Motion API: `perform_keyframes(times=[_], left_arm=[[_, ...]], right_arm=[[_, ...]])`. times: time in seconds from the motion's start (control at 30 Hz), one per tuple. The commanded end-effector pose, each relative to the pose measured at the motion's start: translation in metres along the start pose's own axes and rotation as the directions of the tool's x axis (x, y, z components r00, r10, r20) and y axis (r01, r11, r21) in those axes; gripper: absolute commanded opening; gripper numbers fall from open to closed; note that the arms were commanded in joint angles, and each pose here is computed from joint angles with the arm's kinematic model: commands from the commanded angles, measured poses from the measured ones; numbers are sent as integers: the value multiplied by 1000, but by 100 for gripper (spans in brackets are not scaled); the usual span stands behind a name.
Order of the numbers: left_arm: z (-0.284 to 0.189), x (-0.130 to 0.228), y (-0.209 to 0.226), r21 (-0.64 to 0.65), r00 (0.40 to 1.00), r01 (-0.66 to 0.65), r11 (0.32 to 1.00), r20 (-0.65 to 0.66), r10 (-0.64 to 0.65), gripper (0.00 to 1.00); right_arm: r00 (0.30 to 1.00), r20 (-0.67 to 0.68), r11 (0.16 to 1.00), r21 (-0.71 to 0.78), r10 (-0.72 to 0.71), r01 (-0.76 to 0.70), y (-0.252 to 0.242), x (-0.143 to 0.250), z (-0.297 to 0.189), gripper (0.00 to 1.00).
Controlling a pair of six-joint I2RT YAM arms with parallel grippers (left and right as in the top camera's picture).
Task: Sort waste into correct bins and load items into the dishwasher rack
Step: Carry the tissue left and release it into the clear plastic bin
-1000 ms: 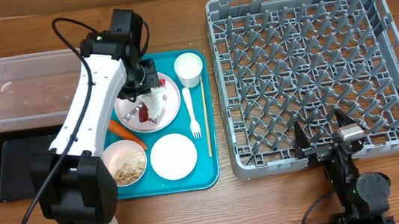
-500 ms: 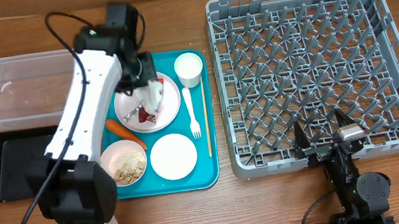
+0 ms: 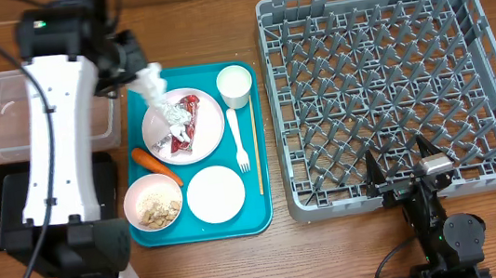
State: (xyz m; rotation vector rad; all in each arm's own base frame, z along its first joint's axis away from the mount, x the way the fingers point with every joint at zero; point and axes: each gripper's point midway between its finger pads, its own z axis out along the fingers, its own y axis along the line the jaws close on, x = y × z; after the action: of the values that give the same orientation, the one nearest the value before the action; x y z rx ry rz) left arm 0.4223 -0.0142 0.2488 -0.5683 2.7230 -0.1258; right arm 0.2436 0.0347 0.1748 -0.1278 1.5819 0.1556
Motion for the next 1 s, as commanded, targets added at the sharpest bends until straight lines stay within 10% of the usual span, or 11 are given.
perform_keyframes(times=[0.0,0.37,0.97], left_arm=[[-14,-24,43,-44,987,149,988,74,-146,4],[-3,-46,164,-195,923,379,905,143,-356,4],[53,-81,208,-178,915,350,920,275,-294,4]], right_arm=[[1000,0,1000,-2,4,-4,0,3,0,100],[1000,0,1000,-2,4,-4,0,3,0,100],[1000,0,1000,-2,4,-4,0,3,0,100]])
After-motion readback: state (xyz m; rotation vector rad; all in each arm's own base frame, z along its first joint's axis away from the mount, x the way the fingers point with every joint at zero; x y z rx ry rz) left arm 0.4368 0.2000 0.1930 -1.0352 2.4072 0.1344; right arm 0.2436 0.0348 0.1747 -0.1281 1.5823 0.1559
